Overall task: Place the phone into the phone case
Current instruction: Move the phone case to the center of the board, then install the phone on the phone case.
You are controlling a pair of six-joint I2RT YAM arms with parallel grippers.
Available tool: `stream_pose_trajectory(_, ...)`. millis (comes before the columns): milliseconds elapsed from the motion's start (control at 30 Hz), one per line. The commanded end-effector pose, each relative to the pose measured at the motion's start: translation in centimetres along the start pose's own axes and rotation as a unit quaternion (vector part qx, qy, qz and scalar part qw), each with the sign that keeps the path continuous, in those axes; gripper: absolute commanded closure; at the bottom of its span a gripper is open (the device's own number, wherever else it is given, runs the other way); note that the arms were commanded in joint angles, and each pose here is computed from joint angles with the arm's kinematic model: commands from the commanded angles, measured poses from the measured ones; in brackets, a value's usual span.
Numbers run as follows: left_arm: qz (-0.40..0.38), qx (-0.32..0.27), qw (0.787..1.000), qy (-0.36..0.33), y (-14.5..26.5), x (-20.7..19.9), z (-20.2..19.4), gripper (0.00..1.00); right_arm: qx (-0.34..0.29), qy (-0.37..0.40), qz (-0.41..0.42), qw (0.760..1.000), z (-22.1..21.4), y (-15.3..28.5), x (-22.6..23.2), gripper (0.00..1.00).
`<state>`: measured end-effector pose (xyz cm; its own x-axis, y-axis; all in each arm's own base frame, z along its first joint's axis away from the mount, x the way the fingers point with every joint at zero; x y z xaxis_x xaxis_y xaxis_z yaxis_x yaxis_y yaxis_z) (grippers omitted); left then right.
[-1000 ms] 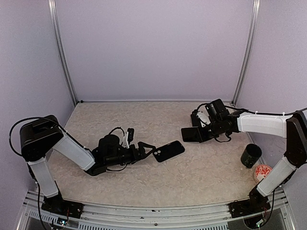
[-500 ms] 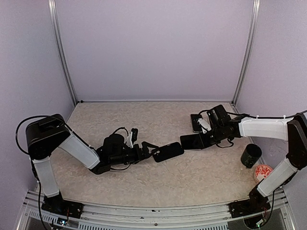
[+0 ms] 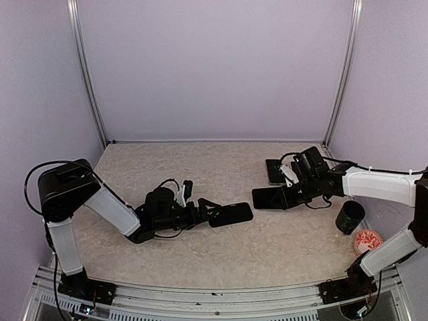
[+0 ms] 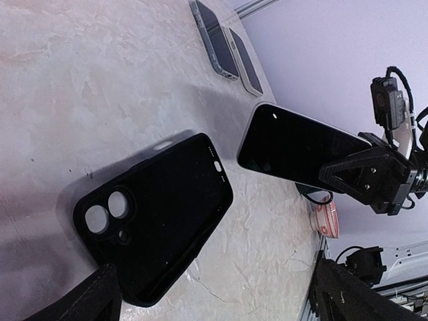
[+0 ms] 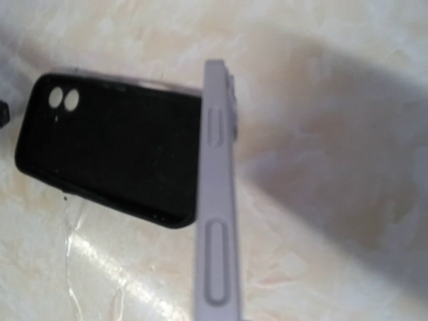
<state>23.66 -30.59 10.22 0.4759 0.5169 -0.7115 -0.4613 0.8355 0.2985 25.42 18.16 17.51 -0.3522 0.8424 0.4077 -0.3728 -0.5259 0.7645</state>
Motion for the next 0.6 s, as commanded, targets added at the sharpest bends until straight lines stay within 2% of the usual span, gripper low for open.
stream_pose_trajectory(0,0.005,-0.003,1.000,0.003,0.3,0.6,0.2,0.01,-0.048,0.003,0.007,0.999,2.2,2.7,1.6,1.00)
stream_pose_trajectory(167,0.006,-0.007,1.000,0.005,0.6,0.8,0.3,0.01,-0.021,-0.004,0.058,0.998,3.5,2.7,3.1,1.00)
stream_pose_trajectory(567,0.008,-0.010,1.000,0.011,1.2,1.1,-0.1,0.01,0.083,-0.028,0.146,0.985,4.8,-1.6,4.4,1.00)
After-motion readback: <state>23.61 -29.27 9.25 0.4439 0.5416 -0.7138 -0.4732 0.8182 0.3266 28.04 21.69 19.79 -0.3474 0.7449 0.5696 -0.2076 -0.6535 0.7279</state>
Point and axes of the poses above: each gripper's point midway between its finger pads, its own y axis back along the fingers, its own x axis along the line the jaws close on, z = x × y, the point moved 9 cm from there along y, back along the fingers, and after that the axes turned 10 degrees about -y, right-handed, at the moved point
